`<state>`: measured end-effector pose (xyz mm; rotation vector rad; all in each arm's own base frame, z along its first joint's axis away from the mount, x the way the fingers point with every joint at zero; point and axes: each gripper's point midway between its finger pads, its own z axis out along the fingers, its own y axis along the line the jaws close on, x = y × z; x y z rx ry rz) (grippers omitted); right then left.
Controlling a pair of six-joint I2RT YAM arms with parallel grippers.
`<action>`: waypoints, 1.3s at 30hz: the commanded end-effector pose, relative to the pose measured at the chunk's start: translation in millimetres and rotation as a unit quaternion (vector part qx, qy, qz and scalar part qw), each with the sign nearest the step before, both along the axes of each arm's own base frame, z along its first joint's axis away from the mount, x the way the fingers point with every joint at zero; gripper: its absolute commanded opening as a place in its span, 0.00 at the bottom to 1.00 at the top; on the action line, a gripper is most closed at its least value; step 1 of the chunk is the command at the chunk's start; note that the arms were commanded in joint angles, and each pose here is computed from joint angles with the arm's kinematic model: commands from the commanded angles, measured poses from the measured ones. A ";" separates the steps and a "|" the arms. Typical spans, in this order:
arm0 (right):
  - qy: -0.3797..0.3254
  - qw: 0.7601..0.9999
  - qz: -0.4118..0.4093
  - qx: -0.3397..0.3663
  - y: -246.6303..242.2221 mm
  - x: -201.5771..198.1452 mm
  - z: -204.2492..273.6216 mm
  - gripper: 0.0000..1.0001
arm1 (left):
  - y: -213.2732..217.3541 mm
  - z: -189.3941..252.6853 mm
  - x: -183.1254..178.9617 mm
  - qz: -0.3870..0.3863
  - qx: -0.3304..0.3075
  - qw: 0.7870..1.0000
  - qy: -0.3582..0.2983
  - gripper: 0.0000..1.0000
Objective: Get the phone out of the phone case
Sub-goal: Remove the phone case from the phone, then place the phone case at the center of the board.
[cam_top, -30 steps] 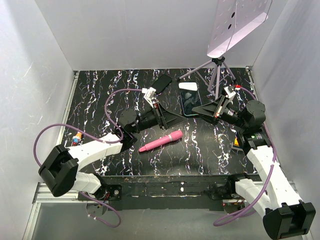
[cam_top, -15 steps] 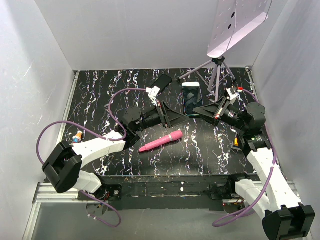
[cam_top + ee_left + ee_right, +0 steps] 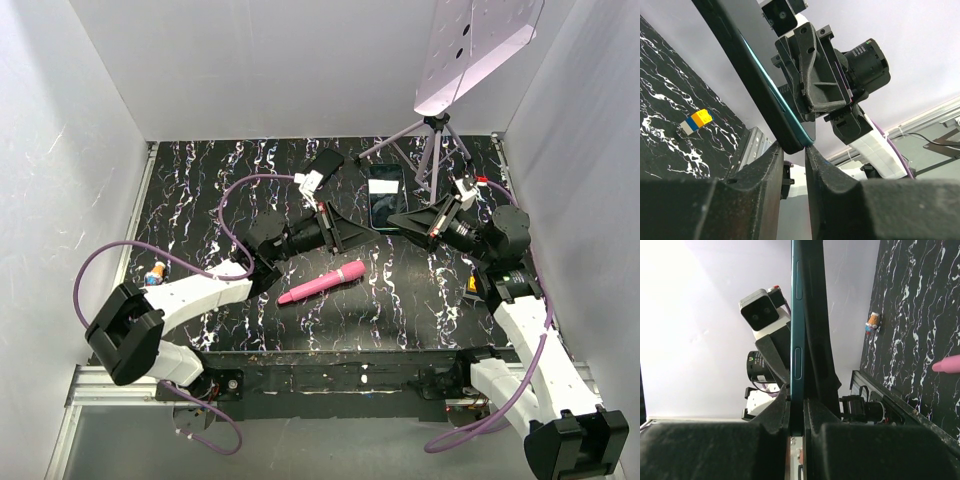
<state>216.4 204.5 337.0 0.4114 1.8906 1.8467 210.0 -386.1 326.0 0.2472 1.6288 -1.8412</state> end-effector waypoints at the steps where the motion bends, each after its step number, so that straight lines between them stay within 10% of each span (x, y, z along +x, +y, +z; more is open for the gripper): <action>1: -0.075 0.996 0.030 0.023 1.8 -23.0 36.4 0.01 | -2.9 8.5 22.9 0.039 0.000 0.999 -0.012 0.19; 15: -0.060 0.997 0.036 0.025 4.9 -27.1 22.6 0.01 | -9.9 11.6 55.7 0.071 -0.017 0.997 0.017 0.28; 22: -0.059 0.998 0.038 0.004 7.5 -33.6 10.3 0.01 | 0.0 -3.3 89.9 0.112 -0.019 0.992 0.057 0.04; 32: -0.048 0.994 0.059 -0.084 4.9 -61.5 -34.0 0.01 | 142.1 -112.4 179.7 0.284 0.285 0.909 0.114 0.00; 39: -0.028 0.989 0.057 -0.137 -3.1 -72.2 -69.7 0.01 | 238.4 -141.6 258.8 0.264 0.421 0.862 0.103 0.00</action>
